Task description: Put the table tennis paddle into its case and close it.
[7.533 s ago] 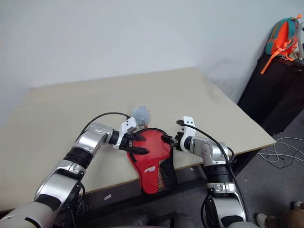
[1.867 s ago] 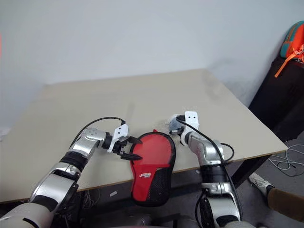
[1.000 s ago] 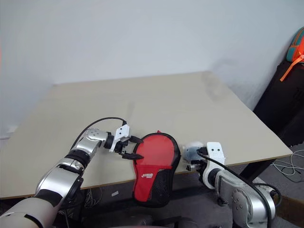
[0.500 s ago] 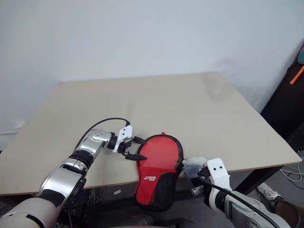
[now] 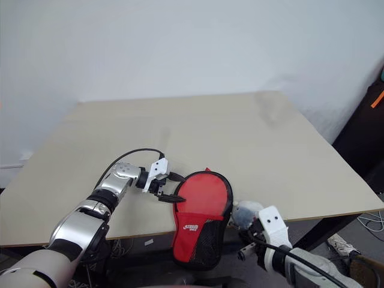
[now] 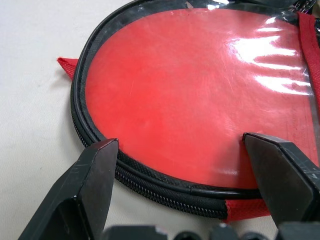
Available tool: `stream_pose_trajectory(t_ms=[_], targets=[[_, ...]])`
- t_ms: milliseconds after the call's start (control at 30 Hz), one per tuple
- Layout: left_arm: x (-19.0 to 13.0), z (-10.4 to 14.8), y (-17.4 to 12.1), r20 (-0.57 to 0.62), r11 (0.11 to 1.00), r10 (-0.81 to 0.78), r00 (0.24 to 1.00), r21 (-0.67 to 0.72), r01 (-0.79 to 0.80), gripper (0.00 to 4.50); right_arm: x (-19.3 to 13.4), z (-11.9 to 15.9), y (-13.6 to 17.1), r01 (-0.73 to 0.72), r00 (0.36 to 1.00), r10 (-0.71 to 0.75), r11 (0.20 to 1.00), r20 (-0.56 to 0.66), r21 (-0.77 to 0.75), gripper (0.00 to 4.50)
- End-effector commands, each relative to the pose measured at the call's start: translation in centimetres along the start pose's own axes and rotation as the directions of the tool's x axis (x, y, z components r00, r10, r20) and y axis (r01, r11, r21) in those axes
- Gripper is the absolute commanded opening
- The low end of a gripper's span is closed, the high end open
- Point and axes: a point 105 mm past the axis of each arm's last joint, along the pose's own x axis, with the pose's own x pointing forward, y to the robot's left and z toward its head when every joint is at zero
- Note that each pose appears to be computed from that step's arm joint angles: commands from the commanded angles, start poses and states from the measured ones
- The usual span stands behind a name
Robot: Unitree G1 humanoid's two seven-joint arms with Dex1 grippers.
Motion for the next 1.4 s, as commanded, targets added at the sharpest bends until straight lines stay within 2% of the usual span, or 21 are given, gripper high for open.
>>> stream_pose_trajectory(t_ms=[33,133,300,500,633,733,867,900,1100,1300,1400], targets=[[-0.8,-9.1,-4.2,-0.308,0.978,-0.102,0.946,-0.207,0.038,4.2,-2.1,3.1,1.3,-0.084,0.982,0.1,0.991,0.16,-0.1,0.05],[-0.8,-9.2,-4.2,-0.315,0.979,-0.101,0.944,-0.202,0.037,4.2,-2.7,4.0,-0.2,-0.013,0.982,0.037,0.992,0.188,-0.125,0.63],[-0.8,-9.1,-4.1,-0.313,0.979,-0.101,0.944,-0.198,0.039,4.2,-2.4,4.7,-2.1,0.057,0.985,-0.028,0.984,0.171,-0.17,2.32],[-0.9,-9.1,-4.1,-0.314,0.981,-0.1,0.944,-0.192,0.039,4.2,-0.9,3.8,-4.7,0.116,0.99,-0.1,0.979,0.1,-0.168,2.32],[-1.0,-9.1,-4.1,-0.314,0.981,-0.097,0.944,-0.192,0.037,4.2,0.0,5.9,-5.9,0.16,0.975,-0.136,0.978,0.174,-0.137,2.32],[-1.1,-9.2,-4.1,-0.314,0.981,-0.095,0.945,-0.193,0.034,4.2,0.7,7.1,-5.9,0.147,0.971,-0.121,0.982,0.207,-0.115,2.95],[-1.1,-9.2,-4.1,-0.313,0.98,-0.094,0.945,-0.198,0.032,4.2,1.5,7.5,-5.2,0.104,0.977,-0.087,0.991,0.197,-0.082,4.36],[-1.1,-9.2,-4.1,-0.312,0.979,-0.094,0.945,-0.199,0.031,4.2,1.8,7.4,-5.1,0.094,0.98,-0.08,0.993,0.182,-0.067,4.47],[-1.1,-9.1,-4.1,-0.308,0.979,-0.092,0.947,-0.199,0.03,4.2,3.7,6.6,-5.2,0.049,0.994,-0.05,0.999,0.102,0.019,4.47],[-0.9,-9.0,-4.1,-0.3,0.979,-0.093,0.949,-0.199,0.033,4.2,5.3,4.2,-5.9,0.05,0.999,-0.05,0.994,-0.005,0.098,4.47],[-0.9,-9.0,-4.2,-0.298,0.979,-0.097,0.95,-0.201,0.036,4.2,5.3,4.1,-6.2,0.063,0.998,-0.063,0.992,-0.005,0.112,3.92]])
